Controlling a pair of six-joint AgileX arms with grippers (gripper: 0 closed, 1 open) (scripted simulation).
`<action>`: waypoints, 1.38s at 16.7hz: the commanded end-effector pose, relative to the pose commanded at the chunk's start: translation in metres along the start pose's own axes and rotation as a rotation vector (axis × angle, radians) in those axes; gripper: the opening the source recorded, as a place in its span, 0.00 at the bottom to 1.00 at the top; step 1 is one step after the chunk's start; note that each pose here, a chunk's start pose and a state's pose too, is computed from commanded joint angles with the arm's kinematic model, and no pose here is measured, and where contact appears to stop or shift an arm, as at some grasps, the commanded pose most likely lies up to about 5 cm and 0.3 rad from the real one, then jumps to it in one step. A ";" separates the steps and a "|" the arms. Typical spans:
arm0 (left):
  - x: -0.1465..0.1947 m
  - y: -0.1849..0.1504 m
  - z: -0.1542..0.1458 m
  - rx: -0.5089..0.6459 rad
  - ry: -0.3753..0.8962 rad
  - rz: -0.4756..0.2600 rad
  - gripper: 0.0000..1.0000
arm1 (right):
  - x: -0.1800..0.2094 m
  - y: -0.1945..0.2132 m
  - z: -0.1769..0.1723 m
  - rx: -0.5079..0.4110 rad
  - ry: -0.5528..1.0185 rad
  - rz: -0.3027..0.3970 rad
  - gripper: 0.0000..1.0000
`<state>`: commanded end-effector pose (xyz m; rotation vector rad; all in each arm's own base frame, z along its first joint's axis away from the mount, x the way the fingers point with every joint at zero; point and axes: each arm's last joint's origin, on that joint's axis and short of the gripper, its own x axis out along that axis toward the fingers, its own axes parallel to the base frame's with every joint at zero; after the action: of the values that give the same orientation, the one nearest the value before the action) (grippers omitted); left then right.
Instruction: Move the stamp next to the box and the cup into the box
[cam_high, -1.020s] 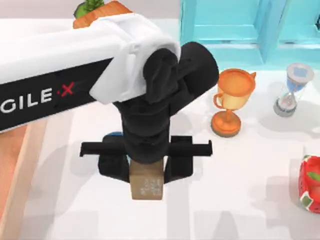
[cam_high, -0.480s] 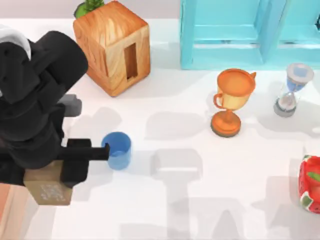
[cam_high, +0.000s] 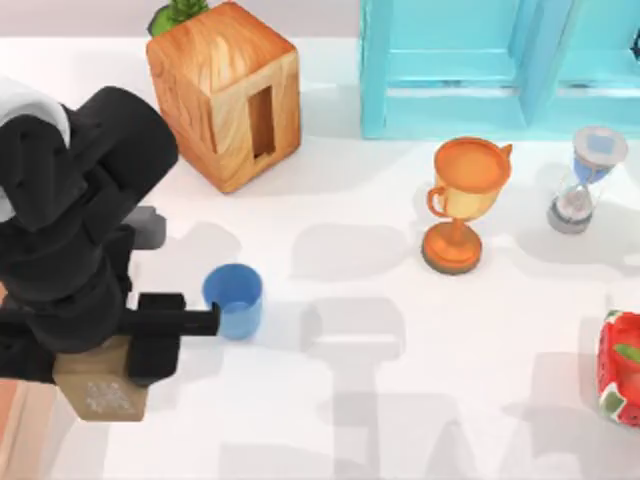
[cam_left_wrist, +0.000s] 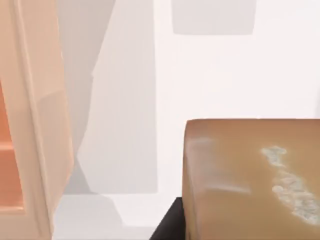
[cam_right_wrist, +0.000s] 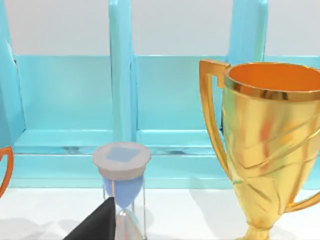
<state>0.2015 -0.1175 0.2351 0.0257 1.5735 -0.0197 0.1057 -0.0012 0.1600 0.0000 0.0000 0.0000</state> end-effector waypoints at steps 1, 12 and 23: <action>0.008 0.000 0.000 -0.001 -0.004 -0.002 0.00 | 0.000 0.000 0.000 0.000 0.000 0.000 1.00; 0.046 0.001 -0.001 -0.003 -0.004 -0.003 0.15 | 0.000 0.000 0.000 0.000 0.000 0.000 1.00; 0.046 0.001 -0.001 -0.003 -0.004 -0.003 0.98 | 0.000 0.000 0.000 0.000 0.000 0.000 1.00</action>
<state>0.2000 -0.1160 0.1890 0.0209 1.5701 -0.0196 0.1057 -0.0012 0.1600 0.0000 0.0000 0.0000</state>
